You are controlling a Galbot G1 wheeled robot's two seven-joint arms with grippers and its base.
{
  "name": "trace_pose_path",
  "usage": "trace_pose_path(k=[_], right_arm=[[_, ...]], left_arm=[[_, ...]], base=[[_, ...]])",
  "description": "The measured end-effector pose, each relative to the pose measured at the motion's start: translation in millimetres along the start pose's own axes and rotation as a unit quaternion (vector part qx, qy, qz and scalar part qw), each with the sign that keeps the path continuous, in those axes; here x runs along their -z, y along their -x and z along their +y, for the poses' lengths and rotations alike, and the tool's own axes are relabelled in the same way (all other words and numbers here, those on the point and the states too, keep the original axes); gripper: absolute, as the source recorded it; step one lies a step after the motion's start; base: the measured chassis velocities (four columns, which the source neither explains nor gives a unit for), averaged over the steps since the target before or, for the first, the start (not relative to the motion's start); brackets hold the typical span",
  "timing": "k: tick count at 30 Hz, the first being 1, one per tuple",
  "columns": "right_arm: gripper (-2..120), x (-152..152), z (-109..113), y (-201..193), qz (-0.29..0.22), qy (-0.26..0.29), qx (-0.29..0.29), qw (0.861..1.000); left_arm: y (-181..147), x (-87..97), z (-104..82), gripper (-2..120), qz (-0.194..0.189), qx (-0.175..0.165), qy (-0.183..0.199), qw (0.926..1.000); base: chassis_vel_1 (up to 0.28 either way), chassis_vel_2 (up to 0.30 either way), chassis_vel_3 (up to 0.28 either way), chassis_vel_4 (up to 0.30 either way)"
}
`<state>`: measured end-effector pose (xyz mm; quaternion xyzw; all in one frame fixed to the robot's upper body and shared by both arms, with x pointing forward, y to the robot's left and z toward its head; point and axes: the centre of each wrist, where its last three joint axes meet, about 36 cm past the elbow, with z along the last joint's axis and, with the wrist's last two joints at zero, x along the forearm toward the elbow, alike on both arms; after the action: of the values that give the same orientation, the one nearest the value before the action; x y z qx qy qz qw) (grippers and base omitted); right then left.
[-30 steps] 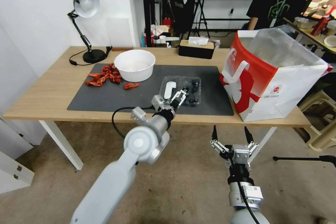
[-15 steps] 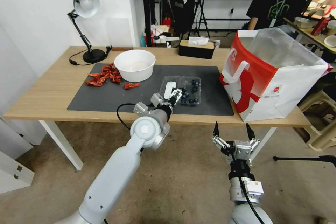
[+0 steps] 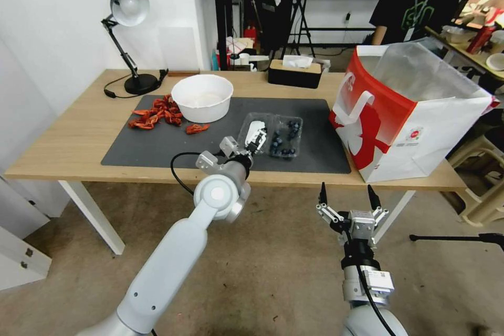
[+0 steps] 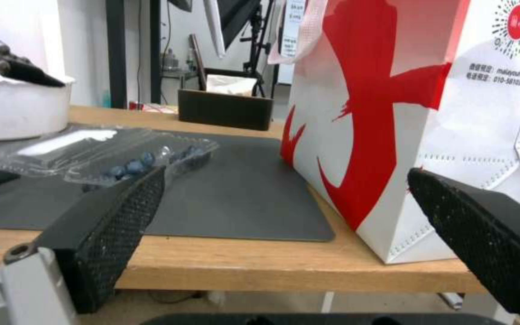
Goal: Close the takeout container lid, then place the container into the takeout bag.
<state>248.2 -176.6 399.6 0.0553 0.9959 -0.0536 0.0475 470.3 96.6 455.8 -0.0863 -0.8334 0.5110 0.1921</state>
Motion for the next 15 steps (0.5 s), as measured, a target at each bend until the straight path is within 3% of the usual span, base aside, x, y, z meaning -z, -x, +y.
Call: trace_pose_path(k=[9, 12, 15], right_arm=[[100, 0, 0, -2, -0.001, -0.001, 0.001, 1.000], [100, 0, 0, -2, -0.002, -0.002, 0.001, 1.000], [100, 0, 0, -2, -0.003, -0.002, 0.001, 1.000]], left_arm=[[-7, -10.9, 5.7, 100, -0.044, -0.065, 0.052, 0.9956], [-9, -15.6, 7.0, 100, -0.062, -0.105, 0.076, 0.9896], [-11, -17.2, 6.3, 100, -0.064, -0.121, 0.084, 0.9870]], base=[[0.000, 0.000, 0.000, 0.000], [0.000, 0.000, 0.000, 0.000], [0.000, 0.000, 0.000, 0.000]])
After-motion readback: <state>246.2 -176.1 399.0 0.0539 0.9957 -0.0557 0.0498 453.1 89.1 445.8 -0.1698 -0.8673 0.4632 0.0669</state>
